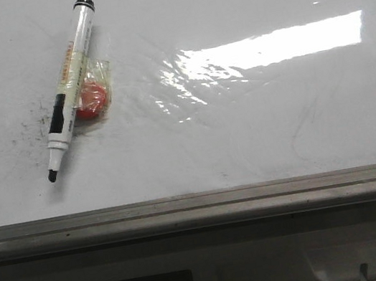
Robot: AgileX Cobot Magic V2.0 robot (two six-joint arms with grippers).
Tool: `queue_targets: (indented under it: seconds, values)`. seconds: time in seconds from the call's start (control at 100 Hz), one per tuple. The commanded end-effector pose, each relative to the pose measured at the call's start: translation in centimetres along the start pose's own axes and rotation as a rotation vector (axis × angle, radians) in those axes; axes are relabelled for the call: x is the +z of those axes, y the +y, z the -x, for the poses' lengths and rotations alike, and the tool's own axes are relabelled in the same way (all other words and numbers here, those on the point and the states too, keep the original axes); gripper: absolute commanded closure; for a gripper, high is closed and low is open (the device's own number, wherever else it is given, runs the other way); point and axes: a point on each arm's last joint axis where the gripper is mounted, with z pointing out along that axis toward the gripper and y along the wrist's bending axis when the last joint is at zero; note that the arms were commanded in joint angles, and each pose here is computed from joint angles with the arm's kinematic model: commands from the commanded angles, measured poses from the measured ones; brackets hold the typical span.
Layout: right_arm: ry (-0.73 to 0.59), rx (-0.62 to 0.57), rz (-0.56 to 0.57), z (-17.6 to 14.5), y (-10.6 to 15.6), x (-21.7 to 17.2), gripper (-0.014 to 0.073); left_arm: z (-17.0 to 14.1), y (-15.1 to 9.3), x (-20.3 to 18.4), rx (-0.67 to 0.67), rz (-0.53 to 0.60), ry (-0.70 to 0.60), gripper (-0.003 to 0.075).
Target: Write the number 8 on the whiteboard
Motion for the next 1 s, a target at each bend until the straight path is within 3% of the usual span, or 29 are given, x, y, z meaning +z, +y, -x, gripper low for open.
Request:
queue_targets:
  seconds: [0.0,0.99]
  values:
    - [-0.033,-0.005,-0.010,-0.11,-0.02,-0.01,0.0658,-0.43,0.15,0.11,-0.017,0.008,-0.051,0.0741]
    - [-0.033,-0.005,-0.010,-0.11,-0.02,-0.01,0.0658,-0.43,0.14,0.11,-0.019,0.007,-0.051,0.0741]
